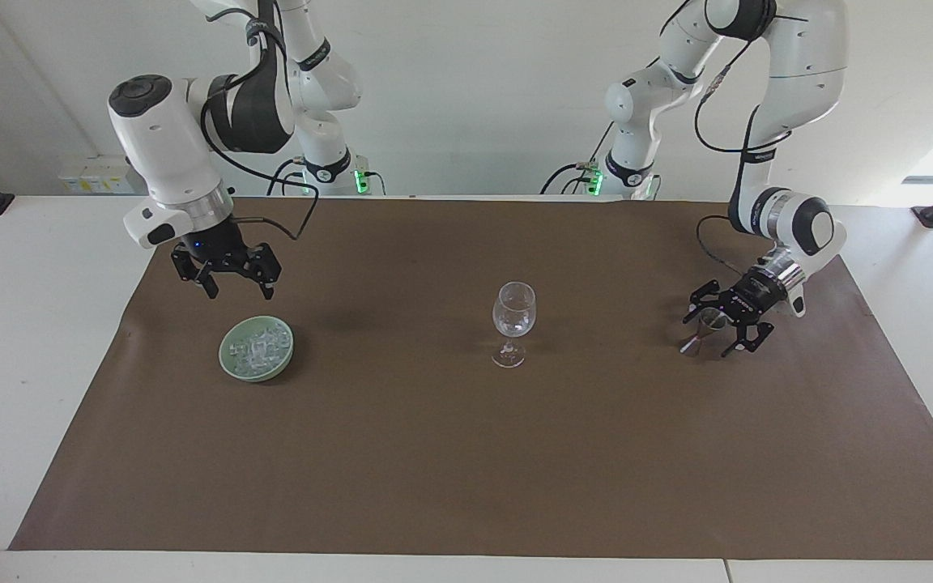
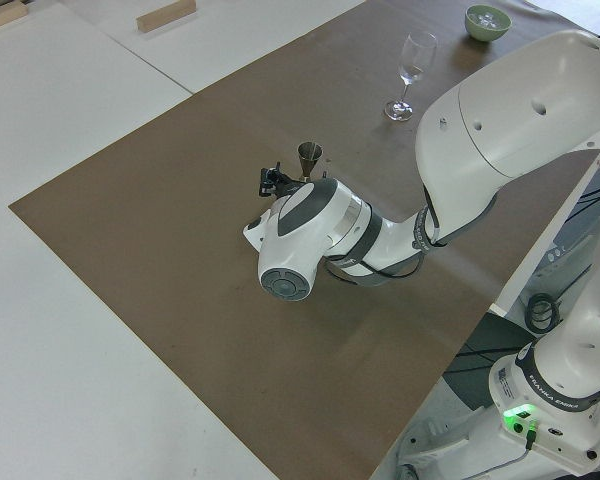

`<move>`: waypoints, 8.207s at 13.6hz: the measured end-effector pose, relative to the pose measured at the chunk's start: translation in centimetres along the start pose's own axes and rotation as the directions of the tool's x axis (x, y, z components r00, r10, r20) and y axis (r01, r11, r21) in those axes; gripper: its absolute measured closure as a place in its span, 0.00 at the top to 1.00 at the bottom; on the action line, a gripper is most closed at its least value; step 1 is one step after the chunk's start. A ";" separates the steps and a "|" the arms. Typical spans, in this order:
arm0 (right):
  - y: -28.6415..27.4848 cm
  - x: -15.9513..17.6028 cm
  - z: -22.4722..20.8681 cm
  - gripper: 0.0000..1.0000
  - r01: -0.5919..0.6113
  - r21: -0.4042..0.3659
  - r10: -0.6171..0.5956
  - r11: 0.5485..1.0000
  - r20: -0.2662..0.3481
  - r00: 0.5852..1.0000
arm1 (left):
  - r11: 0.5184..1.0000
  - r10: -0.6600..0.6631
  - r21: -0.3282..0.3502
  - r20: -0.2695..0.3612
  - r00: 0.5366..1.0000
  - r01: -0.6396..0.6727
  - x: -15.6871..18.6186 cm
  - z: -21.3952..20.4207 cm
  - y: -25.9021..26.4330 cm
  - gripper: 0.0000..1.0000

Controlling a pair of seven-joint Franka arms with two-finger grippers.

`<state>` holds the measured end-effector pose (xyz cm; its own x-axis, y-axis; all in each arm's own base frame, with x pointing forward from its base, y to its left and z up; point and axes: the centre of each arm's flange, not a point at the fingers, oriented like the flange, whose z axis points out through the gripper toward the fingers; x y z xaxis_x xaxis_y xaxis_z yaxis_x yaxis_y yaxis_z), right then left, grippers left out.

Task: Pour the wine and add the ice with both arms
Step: 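Release the jigger with the left gripper while the right gripper reaches the green cup, then grasp the green ice cup with the right gripper and lift, then carry the green cup with the right gripper over the glass, then tilt the green cup to pour ice into the glass, then return the green cup to its spot and open the right gripper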

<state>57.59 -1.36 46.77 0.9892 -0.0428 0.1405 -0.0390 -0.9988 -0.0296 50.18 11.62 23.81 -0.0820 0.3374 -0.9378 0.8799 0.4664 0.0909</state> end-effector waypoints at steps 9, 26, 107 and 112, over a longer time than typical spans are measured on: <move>0.9 0.5 10.4 0.85 -0.001 -0.001 0.001 1.000 0.067 0.998 | 0.877 0.466 0.235 -0.197 0.863 -0.420 -9.6 -7.3 5.3 1.00; 0.0 0.4 4.1 0.26 0.146 -0.028 -0.147 0.989 -0.021 0.989 | 0.073 0.997 0.762 -0.053 0.051 -0.643 -34.2 -6.3 6.4 1.00; -5.0 -4.0 -21.1 1.00 -0.054 -0.054 0.061 0.997 0.150 0.987 | -0.541 0.837 0.767 0.530 -0.134 -0.345 -41.6 -1.6 -3.3 1.00; -5.0 -4.0 -21.1 1.00 -0.054 -0.054 0.062 0.997 0.150 0.987 | -0.541 0.837 0.767 0.530 -0.134 -0.345 -41.6 -1.6 -3.3 1.00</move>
<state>50.88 3.32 67.26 0.9949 -0.1002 -0.0120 -0.1000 -0.9949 0.0159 49.94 -2.66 63.04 0.9958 -0.0879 0.0238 -0.0883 -0.9959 0.0176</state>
